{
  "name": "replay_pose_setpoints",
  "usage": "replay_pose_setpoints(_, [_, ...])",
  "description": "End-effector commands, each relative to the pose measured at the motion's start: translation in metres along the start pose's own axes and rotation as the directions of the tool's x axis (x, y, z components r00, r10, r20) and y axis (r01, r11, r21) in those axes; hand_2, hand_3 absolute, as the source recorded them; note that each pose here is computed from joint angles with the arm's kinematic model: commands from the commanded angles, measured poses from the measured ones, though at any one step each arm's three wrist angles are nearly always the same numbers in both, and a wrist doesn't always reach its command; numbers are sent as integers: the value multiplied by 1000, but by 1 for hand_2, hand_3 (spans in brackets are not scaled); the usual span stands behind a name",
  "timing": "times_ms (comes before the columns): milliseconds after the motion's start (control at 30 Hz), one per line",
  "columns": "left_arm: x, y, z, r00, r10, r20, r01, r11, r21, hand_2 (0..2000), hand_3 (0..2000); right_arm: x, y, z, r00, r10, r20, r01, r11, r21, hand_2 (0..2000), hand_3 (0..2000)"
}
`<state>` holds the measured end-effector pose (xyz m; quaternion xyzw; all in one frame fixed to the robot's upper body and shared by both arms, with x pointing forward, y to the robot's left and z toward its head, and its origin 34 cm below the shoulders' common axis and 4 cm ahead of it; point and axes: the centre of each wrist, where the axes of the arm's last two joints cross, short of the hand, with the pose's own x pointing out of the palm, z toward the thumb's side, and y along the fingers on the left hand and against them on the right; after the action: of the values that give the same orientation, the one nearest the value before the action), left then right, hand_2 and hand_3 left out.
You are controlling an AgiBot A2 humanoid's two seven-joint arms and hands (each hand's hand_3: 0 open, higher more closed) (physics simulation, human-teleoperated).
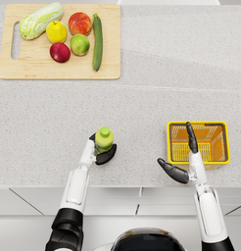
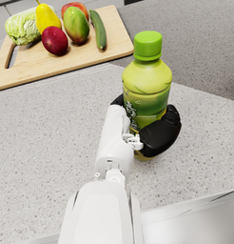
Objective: Pick up the green tea and place it into the yellow basket
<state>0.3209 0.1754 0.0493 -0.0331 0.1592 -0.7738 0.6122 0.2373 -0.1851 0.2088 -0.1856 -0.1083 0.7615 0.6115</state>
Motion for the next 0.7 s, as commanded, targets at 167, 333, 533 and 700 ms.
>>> replay_pose_setpoints(167, [-3, -45, 120, 999, 36, 29, -46, 869, 492, 2000, 2000, 21, -5, -12, 997, 62, 37, -63, 997, 37, 0, 0])
replay_pose_setpoints(333, [14, -69, 186, 1000, -15, 20, -3, 718, 696, 2000, 2000, 47, -19, -16, 989, 123, 86, -126, 991, 36, 0, 0])
replay_pose_setpoints(533, [59, -80, 186, 985, -151, -84, 165, 685, 709, 2000, 2000, 60, -31, -4, 983, 145, 117, -144, 989, -17, 0, 0])
replay_pose_setpoints(700, [92, -80, 177, 951, -263, -160, 301, 679, 670, 2000, 2000, 68, -42, 5, 979, 153, 138, -147, 988, -56, 0, 0])
